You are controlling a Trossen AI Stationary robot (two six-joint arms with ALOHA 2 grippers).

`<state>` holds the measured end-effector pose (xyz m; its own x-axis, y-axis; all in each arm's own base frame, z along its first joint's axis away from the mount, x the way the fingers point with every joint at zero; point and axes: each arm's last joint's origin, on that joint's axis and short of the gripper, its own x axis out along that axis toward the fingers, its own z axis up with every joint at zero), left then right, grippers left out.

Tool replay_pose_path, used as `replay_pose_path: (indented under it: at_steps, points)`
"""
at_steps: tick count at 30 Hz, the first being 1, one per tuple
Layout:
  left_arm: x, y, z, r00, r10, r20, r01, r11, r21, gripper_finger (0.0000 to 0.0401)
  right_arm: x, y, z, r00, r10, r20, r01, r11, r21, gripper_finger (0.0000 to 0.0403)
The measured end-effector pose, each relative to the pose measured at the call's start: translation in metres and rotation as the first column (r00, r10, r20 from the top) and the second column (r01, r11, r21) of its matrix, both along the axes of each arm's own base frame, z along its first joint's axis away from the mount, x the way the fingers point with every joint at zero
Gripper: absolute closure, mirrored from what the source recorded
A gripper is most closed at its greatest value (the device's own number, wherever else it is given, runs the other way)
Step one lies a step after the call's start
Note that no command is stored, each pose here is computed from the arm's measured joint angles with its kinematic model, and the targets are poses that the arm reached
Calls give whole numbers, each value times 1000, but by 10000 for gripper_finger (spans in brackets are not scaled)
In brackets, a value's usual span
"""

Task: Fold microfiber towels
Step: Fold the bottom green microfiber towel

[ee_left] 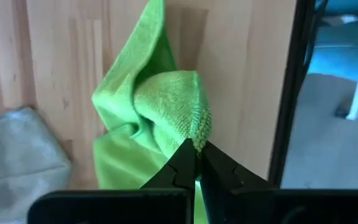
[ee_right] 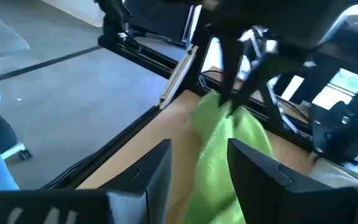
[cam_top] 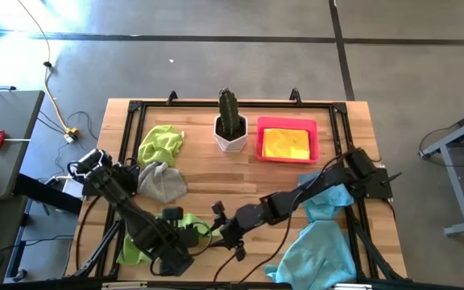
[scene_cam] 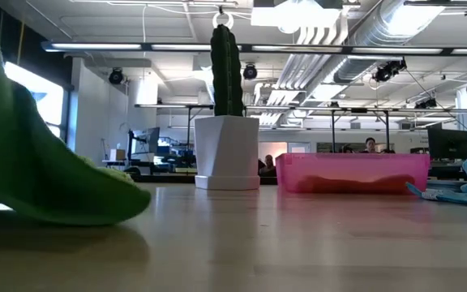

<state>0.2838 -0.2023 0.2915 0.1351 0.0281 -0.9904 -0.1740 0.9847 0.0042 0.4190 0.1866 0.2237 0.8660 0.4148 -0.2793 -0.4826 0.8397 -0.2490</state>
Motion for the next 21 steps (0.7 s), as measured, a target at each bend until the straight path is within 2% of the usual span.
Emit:
replay_pose_path:
  at_steps: [6, 10, 19, 21]
  points:
    - [-4, 20, 12, 999, -8, -38, 8, 1000, 8, 400, 5, 4, -27, 998, 18, -66, -19, 1000, -24, 253]
    - [-10, 35, 28, 1000, 17, -7, -17, 1000, -10, 400, 7, 4, -41, 995, 19, -96, -24, 998, -61, 253]
    - [-26, 68, 68, 988, 91, 123, -80, 992, -95, 400, 7, 4, -46, 996, 38, -75, -48, 989, -139, 253]
    - [-27, 74, 76, 980, 112, 165, -89, 986, -144, 400, 8, 4, -46, 997, 36, -65, -46, 986, -158, 253]
